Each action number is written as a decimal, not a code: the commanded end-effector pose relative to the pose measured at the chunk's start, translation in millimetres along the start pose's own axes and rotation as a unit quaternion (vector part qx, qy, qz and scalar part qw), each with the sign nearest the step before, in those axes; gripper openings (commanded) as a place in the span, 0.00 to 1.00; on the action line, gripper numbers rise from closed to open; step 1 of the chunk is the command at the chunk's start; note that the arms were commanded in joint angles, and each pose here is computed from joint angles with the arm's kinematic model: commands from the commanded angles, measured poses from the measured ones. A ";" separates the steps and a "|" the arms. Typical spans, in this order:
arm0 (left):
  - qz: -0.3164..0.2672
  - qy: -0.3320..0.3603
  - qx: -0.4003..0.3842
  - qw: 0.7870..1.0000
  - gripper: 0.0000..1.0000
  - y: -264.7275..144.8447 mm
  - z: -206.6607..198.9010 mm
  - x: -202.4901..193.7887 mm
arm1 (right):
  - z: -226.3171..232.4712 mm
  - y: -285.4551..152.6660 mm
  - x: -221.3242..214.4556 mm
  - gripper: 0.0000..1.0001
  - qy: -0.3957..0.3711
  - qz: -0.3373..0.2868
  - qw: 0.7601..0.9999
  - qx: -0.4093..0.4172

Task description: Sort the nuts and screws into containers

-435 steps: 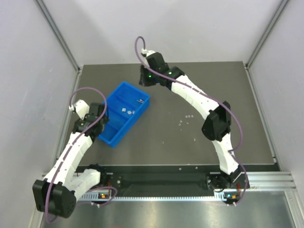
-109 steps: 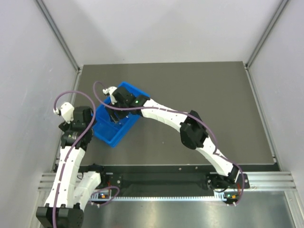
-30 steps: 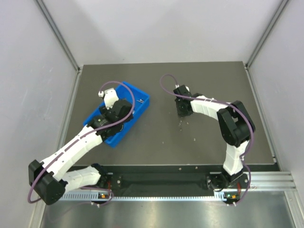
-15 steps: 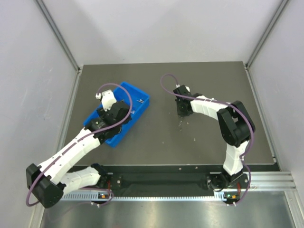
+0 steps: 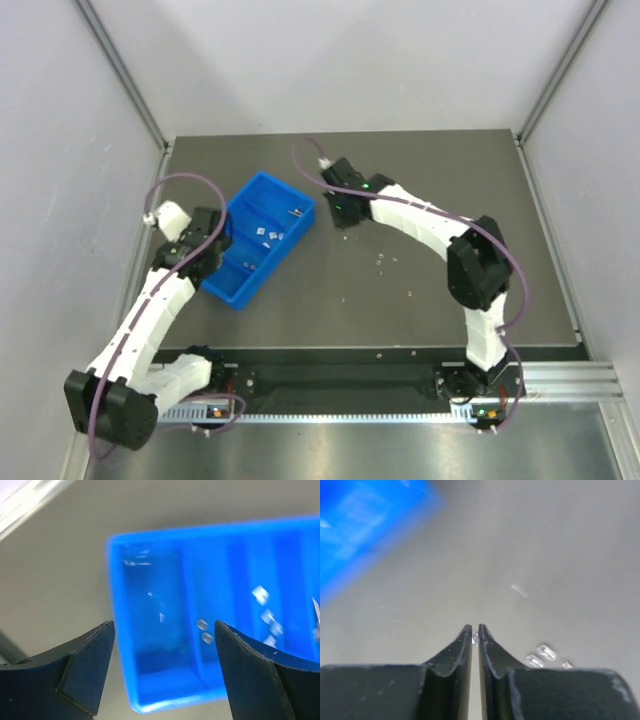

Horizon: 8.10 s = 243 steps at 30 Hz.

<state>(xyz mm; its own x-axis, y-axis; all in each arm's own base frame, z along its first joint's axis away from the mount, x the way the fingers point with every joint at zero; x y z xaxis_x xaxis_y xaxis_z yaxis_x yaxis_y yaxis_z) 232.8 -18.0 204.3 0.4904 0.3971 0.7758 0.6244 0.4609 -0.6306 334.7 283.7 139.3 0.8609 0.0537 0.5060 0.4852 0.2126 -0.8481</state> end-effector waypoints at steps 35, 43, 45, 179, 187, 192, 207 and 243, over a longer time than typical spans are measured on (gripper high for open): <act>0.033 0.136 -0.407 0.903 0.64 -92.6 -71.0 -40.1 | -109.1 -114.6 14.2 0.92 0.130 -0.125 0.983 -0.014; 0.090 0.368 -0.401 0.834 0.63 -133.0 -163.9 -170.8 | -187.8 -118.8 -23.4 0.99 0.188 -0.136 0.968 -0.099; 0.096 0.387 -0.399 0.826 0.61 -131.1 -172.5 -189.0 | -192.9 -119.0 -30.8 1.00 0.193 -0.140 0.966 -0.102; -0.019 0.120 -0.113 0.986 0.14 21.5 -82.3 -33.1 | -165.6 -82.7 -68.7 0.97 0.143 -0.143 0.979 0.020; 0.011 0.125 -0.082 0.989 0.14 52.7 -65.8 -41.2 | -147.8 -65.4 -62.5 0.98 0.127 -0.126 0.984 0.021; 0.009 0.120 -0.095 0.988 0.29 51.2 -69.4 -37.9 | -152.1 -68.6 -54.1 1.00 0.130 -0.138 0.982 -0.002; -0.043 0.230 -0.324 0.917 0.63 -71.4 -205.8 -44.8 | -214.4 -100.4 -56.2 1.00 0.240 -0.202 0.945 -0.091; 0.064 0.452 -0.359 0.814 0.42 -41.1 -332.7 -235.1 | -246.6 -117.6 -76.0 1.00 0.283 -0.211 0.931 -0.094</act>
<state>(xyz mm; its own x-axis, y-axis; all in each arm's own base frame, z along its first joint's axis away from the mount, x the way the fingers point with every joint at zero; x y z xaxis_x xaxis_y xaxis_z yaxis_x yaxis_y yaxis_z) 308.7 -404.7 62.8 0.5951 -0.4643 0.6559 0.6002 -0.2860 -0.7470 246.0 16.8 160.6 0.5190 -0.5283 0.6720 0.7596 -0.0756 -0.6460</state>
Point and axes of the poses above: each gripper's point midway between its finger pads, its own y axis out along the fingers, its own z axis along the line the jaws close on, x = y × z, the point moved 5 cm from there along -y, back along the fingers, and after that the axes turned 12 degrees about y, right-handed, at the moved point
